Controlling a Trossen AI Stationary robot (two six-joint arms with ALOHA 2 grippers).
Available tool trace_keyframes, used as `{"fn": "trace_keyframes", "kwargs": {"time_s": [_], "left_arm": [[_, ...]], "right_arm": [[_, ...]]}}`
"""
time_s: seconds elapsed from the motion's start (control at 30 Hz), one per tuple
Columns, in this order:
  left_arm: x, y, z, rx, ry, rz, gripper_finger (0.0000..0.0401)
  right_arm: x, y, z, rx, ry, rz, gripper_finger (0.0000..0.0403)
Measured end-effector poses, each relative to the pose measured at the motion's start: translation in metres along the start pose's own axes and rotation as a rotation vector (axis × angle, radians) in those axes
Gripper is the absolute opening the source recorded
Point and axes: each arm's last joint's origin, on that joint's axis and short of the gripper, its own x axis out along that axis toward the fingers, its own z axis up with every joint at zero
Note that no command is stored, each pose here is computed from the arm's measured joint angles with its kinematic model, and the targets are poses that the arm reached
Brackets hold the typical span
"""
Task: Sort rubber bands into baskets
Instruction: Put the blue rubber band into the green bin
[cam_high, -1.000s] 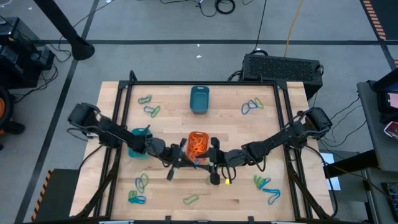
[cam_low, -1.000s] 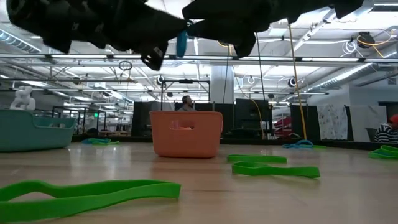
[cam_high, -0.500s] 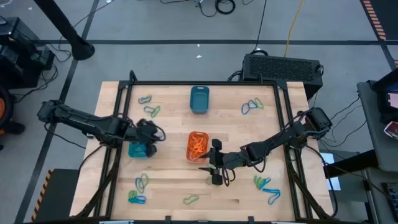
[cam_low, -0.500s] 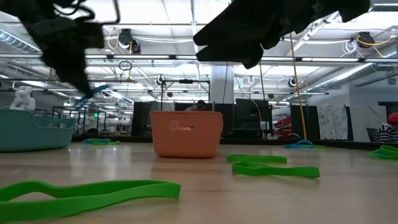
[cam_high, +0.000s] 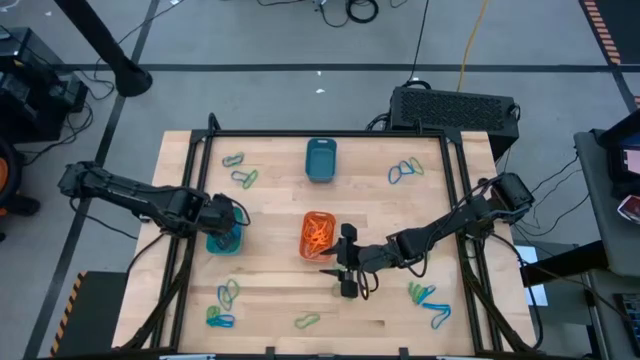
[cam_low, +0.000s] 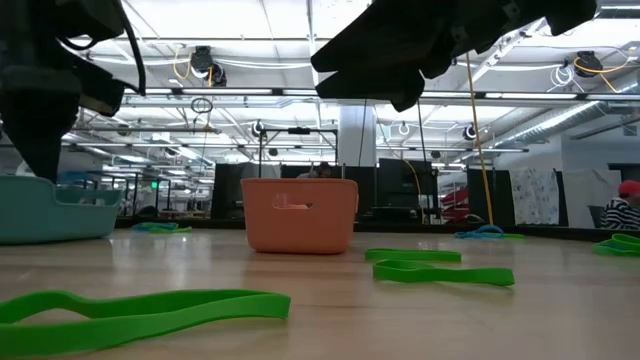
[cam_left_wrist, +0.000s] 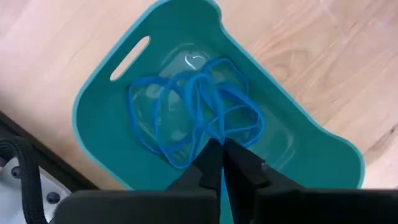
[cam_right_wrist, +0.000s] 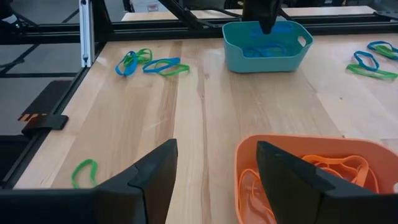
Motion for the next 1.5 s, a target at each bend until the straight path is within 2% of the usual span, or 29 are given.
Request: {"fn": "trace_keyframes", "kwargs": {"time_s": [0.23,0.43,0.77,0.97,1.13,1.27,1.4,1.5], "left_arm": [[0.000,0.000,0.000,0.050,0.012,-0.006,0.0062],[0.000,-0.001,-0.001,0.044,0.040,-0.025,0.0090],[0.001,-0.001,-0.001,0.052,0.050,-0.028,0.0096],[0.000,-0.007,0.003,0.065,-0.016,-0.070,0.0096],[-0.004,-0.025,0.013,0.202,-0.245,-0.166,0.0096],[-0.013,-0.041,0.023,0.305,-0.495,-0.221,0.0096],[-0.027,-0.059,0.029,0.416,-0.705,-0.322,0.0096],[-0.037,-0.069,0.028,0.504,-0.813,-0.390,0.0096]], "right_arm": [[0.000,0.000,0.000,0.000,0.000,0.000,0.0210],[0.000,-0.001,-0.002,-0.003,0.019,-0.005,0.0210],[0.000,-0.001,-0.003,-0.006,0.028,-0.007,0.0210],[-0.008,-0.003,-0.002,-0.006,0.086,-0.020,0.0210],[-0.042,-0.008,0.028,0.044,0.215,-0.066,0.0210],[-0.075,-0.012,0.047,0.193,0.396,-0.123,0.0210],[-0.101,-0.004,0.045,0.421,0.627,-0.091,0.0210],[-0.113,0.012,0.034,0.508,0.753,-0.076,0.0210]]}}
